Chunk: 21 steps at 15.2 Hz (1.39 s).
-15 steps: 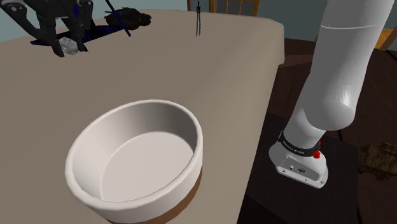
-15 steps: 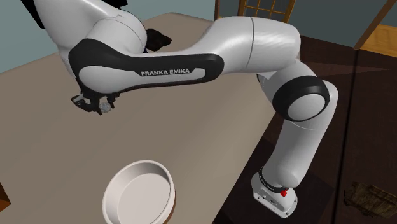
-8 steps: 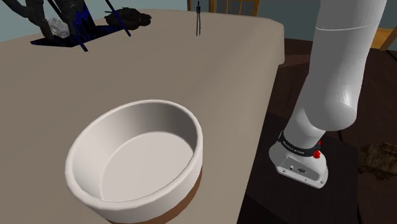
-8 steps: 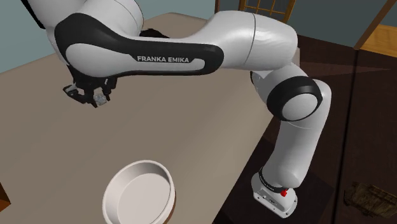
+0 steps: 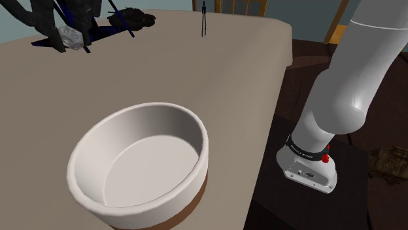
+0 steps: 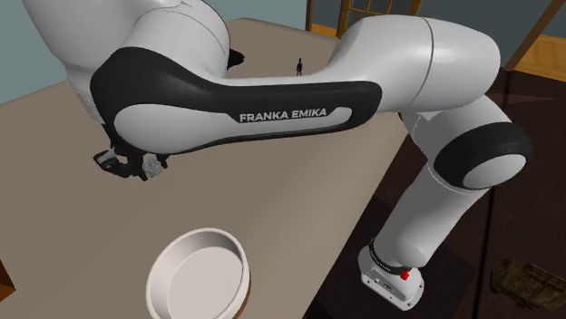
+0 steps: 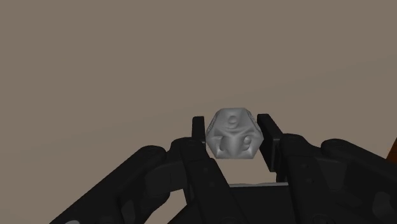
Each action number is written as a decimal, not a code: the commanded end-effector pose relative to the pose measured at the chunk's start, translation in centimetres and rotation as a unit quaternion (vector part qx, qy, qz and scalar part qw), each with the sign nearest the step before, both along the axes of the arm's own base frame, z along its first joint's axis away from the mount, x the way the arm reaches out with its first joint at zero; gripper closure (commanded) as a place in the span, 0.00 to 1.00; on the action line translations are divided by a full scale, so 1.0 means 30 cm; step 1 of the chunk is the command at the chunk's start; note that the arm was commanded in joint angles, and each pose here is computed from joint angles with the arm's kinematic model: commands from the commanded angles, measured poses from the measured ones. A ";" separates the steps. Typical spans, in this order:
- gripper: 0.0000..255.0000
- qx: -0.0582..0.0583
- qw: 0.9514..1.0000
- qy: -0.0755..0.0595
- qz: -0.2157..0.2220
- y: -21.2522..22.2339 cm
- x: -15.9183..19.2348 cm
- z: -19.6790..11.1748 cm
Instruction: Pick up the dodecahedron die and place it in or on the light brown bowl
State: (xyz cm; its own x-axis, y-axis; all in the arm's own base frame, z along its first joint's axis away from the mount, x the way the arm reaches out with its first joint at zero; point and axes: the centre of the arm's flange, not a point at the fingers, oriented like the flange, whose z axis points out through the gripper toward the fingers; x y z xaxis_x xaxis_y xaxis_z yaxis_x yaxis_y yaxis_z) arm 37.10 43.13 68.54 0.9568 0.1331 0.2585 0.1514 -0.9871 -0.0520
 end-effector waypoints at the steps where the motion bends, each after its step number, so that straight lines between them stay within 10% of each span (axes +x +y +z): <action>1: 1.00 0.000 1.000 0.000 0.000 0.017 -0.084 0.001; 14: 1.00 0.000 1.000 0.000 0.000 0.110 -0.653 0.002; 21: 1.00 0.000 1.000 0.000 0.000 0.110 -0.653 -0.121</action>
